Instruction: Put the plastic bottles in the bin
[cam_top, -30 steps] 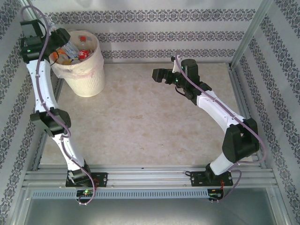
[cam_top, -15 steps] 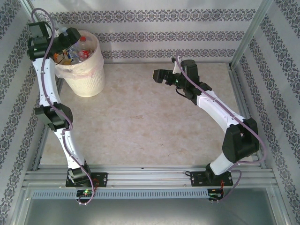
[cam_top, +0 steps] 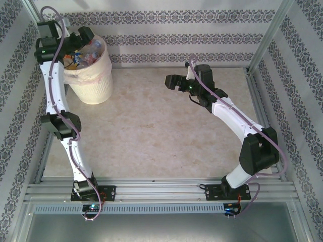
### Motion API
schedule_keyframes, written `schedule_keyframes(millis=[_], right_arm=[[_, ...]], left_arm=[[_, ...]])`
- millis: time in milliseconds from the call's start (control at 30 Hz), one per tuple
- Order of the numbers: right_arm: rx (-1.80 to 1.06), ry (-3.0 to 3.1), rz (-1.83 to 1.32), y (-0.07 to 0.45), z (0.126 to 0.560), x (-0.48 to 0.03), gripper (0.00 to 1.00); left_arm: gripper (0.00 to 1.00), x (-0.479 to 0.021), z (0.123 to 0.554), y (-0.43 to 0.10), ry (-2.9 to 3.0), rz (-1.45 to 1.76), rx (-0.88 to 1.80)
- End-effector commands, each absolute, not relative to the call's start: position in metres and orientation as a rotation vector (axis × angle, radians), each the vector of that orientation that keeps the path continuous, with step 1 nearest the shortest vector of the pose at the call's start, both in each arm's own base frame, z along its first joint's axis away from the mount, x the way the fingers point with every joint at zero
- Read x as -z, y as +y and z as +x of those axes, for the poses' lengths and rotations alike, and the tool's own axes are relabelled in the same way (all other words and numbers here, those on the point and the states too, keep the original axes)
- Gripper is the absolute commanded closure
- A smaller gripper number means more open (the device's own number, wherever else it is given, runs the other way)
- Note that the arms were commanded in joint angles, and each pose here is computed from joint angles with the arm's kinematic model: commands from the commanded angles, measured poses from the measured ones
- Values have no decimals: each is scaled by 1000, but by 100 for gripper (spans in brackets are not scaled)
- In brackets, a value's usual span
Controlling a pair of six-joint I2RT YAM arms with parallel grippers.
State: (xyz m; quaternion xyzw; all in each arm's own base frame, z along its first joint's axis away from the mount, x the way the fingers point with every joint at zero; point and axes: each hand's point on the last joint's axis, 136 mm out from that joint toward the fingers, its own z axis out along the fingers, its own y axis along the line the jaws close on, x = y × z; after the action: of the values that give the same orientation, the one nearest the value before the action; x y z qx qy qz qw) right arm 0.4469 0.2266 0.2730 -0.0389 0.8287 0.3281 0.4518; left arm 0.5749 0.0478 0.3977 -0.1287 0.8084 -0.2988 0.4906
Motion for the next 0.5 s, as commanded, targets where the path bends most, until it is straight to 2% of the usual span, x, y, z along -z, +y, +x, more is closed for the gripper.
schedule_keyframes(millis=[0,233,467], right_arm=[[-799,2034,-72,224,451,-279,2],[-680,1960,-11,193,441,-299,2],[-503,1883,162,126,421,-301,2]], left_arm=[[0,-409,573,14,1951,-219,774],[0,-442,540,-14,1934,-108,576],[0,-472,473,-18,1779,-141,491]])
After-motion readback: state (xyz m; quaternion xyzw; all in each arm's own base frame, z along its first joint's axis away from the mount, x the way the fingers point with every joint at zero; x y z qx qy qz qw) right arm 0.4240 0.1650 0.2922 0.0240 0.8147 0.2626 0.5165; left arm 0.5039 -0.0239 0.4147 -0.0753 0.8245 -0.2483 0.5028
